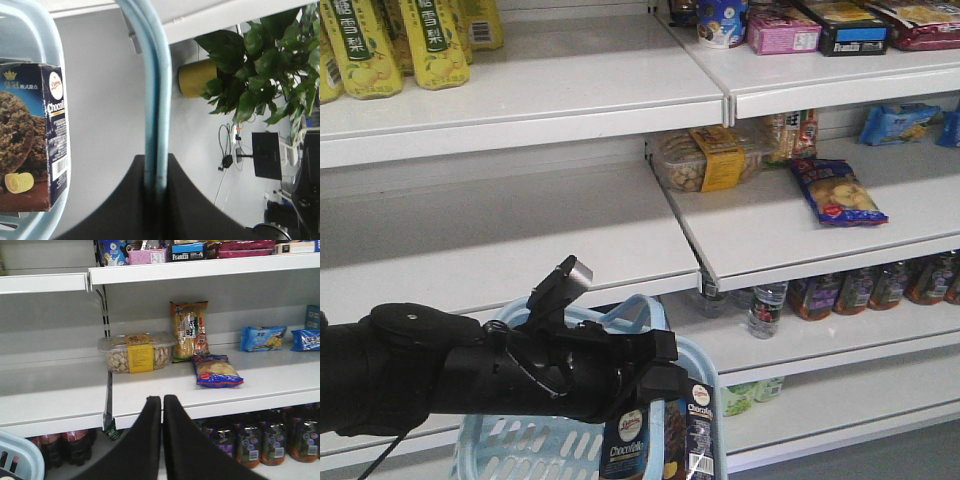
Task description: Left arm holds basket, right arm returns cookies
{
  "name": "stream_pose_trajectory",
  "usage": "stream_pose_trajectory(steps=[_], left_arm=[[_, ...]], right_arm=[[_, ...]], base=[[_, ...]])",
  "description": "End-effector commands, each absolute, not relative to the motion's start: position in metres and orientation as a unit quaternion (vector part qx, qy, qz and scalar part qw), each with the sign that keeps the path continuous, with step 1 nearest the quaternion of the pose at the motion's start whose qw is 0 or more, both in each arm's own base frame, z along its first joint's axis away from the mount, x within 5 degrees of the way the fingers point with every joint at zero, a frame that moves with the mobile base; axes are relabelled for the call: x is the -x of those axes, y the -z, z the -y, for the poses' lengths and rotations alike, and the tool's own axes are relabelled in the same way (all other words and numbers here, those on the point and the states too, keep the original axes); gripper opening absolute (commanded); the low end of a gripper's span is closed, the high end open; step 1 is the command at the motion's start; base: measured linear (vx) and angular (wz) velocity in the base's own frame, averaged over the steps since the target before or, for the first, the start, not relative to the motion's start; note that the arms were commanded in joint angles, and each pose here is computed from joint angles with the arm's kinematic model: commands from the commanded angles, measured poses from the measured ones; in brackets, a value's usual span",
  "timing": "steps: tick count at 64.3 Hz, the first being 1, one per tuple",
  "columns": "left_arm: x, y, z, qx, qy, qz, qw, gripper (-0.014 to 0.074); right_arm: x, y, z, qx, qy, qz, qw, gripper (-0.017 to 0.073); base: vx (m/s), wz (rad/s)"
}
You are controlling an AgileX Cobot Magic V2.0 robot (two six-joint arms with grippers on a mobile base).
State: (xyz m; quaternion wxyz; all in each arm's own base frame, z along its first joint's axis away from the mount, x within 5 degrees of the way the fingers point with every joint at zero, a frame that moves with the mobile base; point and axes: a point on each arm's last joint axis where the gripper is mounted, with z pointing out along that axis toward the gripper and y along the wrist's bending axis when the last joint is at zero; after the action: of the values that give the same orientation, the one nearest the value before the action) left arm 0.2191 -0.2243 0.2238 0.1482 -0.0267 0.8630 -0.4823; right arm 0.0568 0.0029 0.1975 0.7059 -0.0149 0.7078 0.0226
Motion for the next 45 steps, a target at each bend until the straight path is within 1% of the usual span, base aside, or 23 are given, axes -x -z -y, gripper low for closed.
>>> stream_pose_trajectory(steps=[1,13,37,45], left_arm=[[-0.2187,-0.2500,0.2271,0.034,0.530,-0.833,0.157,-0.0006],[-0.2187,-0.2500,0.2271,0.034,0.530,-0.833,0.157,-0.0006],[-0.2187,-0.2500,0.2271,0.034,0.530,-0.833,0.157,-0.0006],[-0.2187,-0.2500,0.2271,0.034,0.530,-0.833,0.157,-0.0006]], right_arm=[[-0.0557,-0.2046,-0.0028,0.014,-0.022,-0.676,0.736,-0.0008],[-0.0557,-0.2046,-0.0028,0.014,-0.022,-0.676,0.736,-0.0008],[-0.0557,-0.2046,-0.0028,0.014,-0.022,-0.676,0.736,-0.0008],[-0.0557,-0.2046,-0.0028,0.014,-0.022,-0.676,0.736,-0.0008]], base=[[0.15,0.23],[0.15,0.31],[0.13,0.45],[0.12,0.26]])
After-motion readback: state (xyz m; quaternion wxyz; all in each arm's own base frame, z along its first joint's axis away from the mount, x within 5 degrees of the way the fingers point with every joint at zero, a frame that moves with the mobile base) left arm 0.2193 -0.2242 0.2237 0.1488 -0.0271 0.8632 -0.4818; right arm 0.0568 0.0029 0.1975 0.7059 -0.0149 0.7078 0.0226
